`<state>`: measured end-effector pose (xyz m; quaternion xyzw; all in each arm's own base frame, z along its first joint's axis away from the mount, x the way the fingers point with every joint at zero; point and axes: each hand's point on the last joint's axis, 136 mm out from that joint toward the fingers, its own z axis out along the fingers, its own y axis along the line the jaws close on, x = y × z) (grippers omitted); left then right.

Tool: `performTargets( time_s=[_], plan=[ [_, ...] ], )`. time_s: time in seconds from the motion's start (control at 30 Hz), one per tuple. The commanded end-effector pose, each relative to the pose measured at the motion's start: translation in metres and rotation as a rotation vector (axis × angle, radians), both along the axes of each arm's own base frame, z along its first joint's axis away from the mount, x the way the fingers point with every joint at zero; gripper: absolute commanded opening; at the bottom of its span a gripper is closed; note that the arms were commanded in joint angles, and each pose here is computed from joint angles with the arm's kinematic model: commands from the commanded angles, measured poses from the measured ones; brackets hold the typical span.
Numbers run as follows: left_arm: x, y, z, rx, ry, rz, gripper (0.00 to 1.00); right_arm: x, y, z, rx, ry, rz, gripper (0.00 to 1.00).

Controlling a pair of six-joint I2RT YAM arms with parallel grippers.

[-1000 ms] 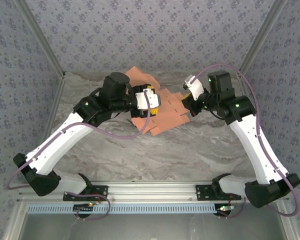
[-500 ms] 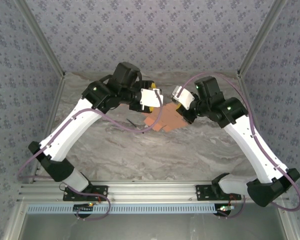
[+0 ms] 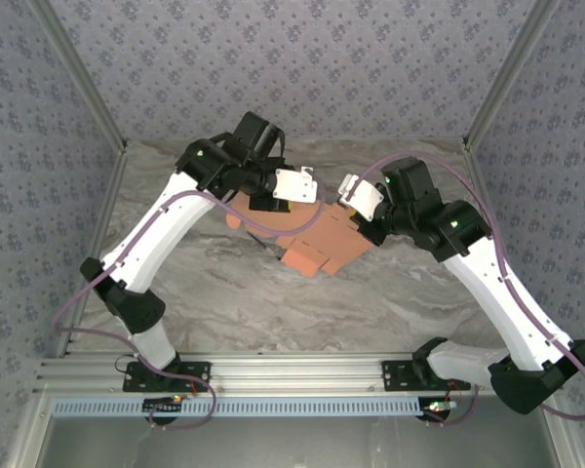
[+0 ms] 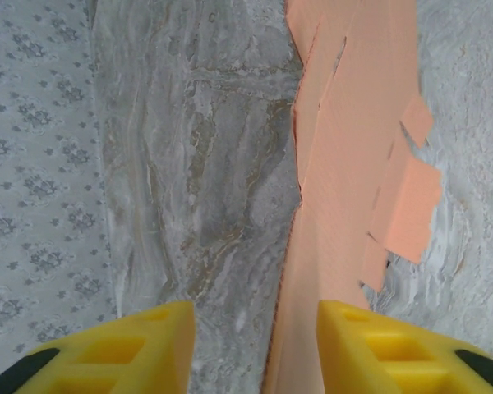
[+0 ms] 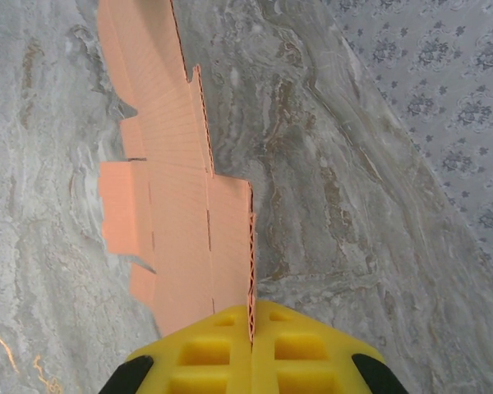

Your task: Fold the paper box

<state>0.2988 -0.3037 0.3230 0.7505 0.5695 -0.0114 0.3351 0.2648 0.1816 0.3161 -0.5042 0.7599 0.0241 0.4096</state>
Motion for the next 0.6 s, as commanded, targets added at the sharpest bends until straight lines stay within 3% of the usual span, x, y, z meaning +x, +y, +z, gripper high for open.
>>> performTargets(
  time_s=[0.0, 0.23, 0.27, 0.37, 0.5, 0.57],
  plan=[
    [-0.006, -0.002, -0.002, 0.003, 0.053, -0.012, 0.35, 0.004, -0.006, 0.009, -0.03, -0.069, -0.02, 0.0],
    [0.001, -0.006, 0.0, -0.021, 0.079, 0.019, 0.05, 0.011, -0.007, 0.021, -0.029, -0.127, -0.043, 0.01],
    [0.003, -0.006, 0.003, -0.036, 0.08, 0.031, 0.02, 0.013, -0.008, 0.024, -0.025, -0.136, -0.057, 0.06],
    [0.01, -0.005, 0.014, -0.1, 0.089, 0.095, 0.0, 0.015, -0.014, 0.035, 0.016, -0.144, -0.114, 0.38],
    [0.013, 0.0, 0.03, -0.212, 0.133, 0.17, 0.0, 0.009, -0.02, 0.06, 0.173, -0.16, -0.125, 0.6],
    [0.013, 0.002, 0.036, -0.268, 0.158, 0.189, 0.0, 0.005, -0.025, 0.066, 0.245, -0.156, -0.113, 0.65]
  ],
)
